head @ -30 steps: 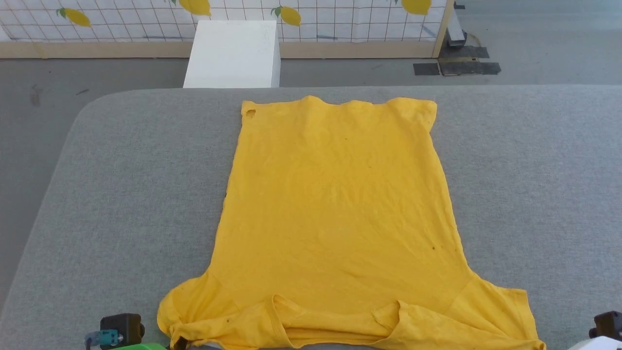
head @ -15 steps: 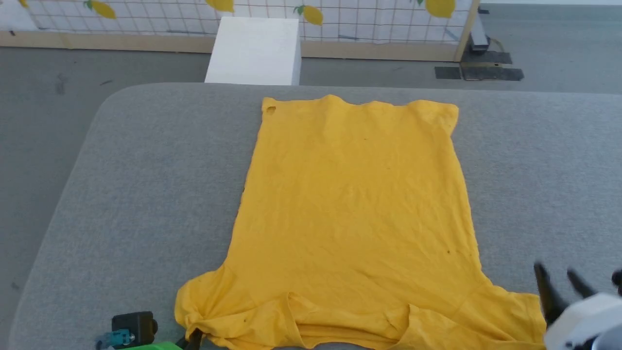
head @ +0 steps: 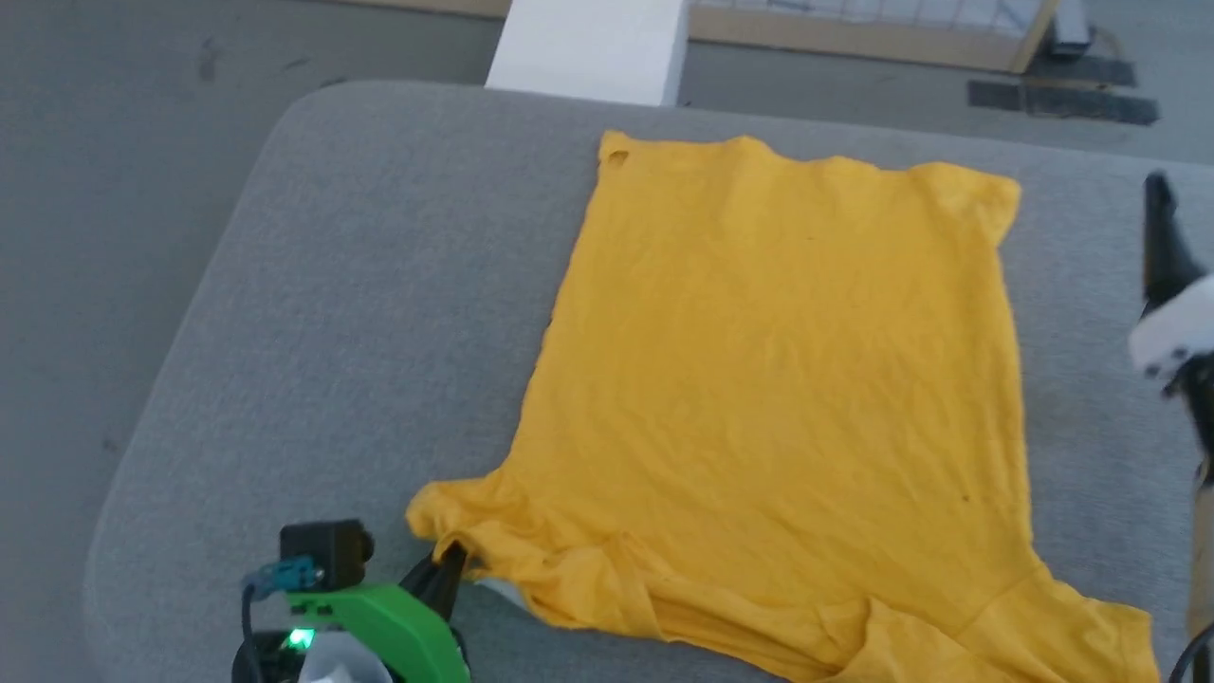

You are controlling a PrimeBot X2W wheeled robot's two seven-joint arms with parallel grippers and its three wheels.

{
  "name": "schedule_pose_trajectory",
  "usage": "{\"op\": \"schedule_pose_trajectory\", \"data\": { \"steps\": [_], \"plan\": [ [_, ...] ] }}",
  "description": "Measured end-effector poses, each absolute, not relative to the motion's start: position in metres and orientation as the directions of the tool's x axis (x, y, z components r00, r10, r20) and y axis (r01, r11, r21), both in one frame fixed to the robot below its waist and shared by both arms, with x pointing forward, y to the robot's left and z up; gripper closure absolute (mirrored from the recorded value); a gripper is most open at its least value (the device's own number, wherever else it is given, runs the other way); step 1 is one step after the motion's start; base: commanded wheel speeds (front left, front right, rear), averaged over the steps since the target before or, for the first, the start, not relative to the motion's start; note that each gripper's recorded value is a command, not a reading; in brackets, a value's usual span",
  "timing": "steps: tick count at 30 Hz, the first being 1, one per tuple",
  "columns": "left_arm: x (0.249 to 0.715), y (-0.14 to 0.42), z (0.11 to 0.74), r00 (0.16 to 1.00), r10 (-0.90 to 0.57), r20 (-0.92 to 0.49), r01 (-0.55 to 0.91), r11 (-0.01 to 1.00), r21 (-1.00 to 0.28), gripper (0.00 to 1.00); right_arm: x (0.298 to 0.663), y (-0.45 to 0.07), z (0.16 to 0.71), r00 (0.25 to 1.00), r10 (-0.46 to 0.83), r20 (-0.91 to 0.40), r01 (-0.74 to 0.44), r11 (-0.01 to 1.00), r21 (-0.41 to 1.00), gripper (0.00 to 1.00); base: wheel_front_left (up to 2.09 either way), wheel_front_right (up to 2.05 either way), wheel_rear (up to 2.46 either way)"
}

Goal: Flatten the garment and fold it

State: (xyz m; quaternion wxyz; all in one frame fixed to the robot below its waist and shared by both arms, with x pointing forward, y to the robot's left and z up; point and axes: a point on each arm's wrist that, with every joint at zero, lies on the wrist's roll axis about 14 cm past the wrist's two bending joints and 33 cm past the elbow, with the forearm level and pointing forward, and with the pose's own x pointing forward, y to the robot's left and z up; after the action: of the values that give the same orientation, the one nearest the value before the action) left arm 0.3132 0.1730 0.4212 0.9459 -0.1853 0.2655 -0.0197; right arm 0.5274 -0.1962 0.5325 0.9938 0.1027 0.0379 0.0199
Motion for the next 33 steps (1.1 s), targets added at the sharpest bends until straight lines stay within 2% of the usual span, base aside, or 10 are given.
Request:
{"op": "schedule_pose_trajectory", "data": {
  "steps": [6, 12, 17, 22, 25, 28, 29, 30, 31, 33],
  "plan": [
    [0.318, 0.174, 0.419, 0.863, -0.123, -0.491, -0.081, 0.924, -0.374, 1.00, 0.585, -0.191, 0.518, 0.980, 0.054, -0.194, -0.034, 0.994, 0.103, 0.00, 0.00, 0.00, 0.00],
    [0.317, 0.176, 0.410, 0.855, -0.096, -0.509, -0.125, 0.916, -0.382, 1.00, 0.623, -0.190, 0.476, 0.914, 0.023, -0.404, 0.012, 0.996, 0.083, 0.00, 0.00, 0.00, 0.00],
    [0.317, 0.181, 0.400, 0.844, -0.070, -0.532, -0.163, 0.911, -0.378, 1.00, 0.636, -0.181, 0.434, 0.826, 0.013, -0.564, 0.036, 0.996, 0.076, 0.00, 0.00, 0.00, 0.00],
    [0.314, 0.186, 0.388, 0.822, -0.043, -0.567, -0.204, 0.909, -0.364, 1.00, 0.630, -0.167, 0.383, 0.686, 0.004, -0.728, 0.048, 0.998, 0.050, 0.00, 0.00, 0.00, 0.00],
    [0.313, 0.189, 0.381, 0.813, -0.026, -0.582, -0.227, 0.906, -0.357, 1.00, 0.624, -0.159, 0.363, 0.615, -0.004, -0.788, 0.042, 0.999, 0.028, 0.00, 0.00, 0.00, 0.00],
    [0.312, 0.192, 0.377, 0.808, -0.019, -0.589, -0.236, 0.906, -0.352, 1.00, 0.624, -0.156, 0.361, 0.587, -0.022, -0.809, 0.036, 0.999, -0.002, 0.02, 0.00, 0.00, 0.00],
    [0.313, 0.192, 0.377, 0.806, -0.018, -0.591, -0.237, 0.906, -0.351, 1.00, 0.624, -0.156, 0.361, 0.582, -0.026, -0.813, 0.033, 0.999, -0.009, 0.51, 0.00, 0.00, 0.00],
    [0.313, 0.192, 0.376, 0.805, -0.017, -0.593, -0.238, 0.906, -0.350, 1.00, 0.625, -0.155, 0.362, 0.581, -0.028, -0.813, 0.031, 0.999, -0.012, 0.68, 0.00, 0.00, 0.00],
    [0.312, 0.193, 0.375, 0.804, -0.016, -0.595, -0.240, 0.906, -0.349, 1.00, 0.625, -0.155, 0.364, 0.588, -0.030, -0.808, 0.025, 0.999, -0.019, 1.00, 0.00, 0.00, 0.00],
    [0.312, 0.193, 0.375, 0.805, -0.016, -0.593, -0.239, 0.906, -0.348, 1.00, 0.623, -0.154, 0.366, 0.608, -0.034, -0.793, 0.005, 0.999, -0.039, 1.00, 0.00, 0.00, 0.00]
  ]
}}
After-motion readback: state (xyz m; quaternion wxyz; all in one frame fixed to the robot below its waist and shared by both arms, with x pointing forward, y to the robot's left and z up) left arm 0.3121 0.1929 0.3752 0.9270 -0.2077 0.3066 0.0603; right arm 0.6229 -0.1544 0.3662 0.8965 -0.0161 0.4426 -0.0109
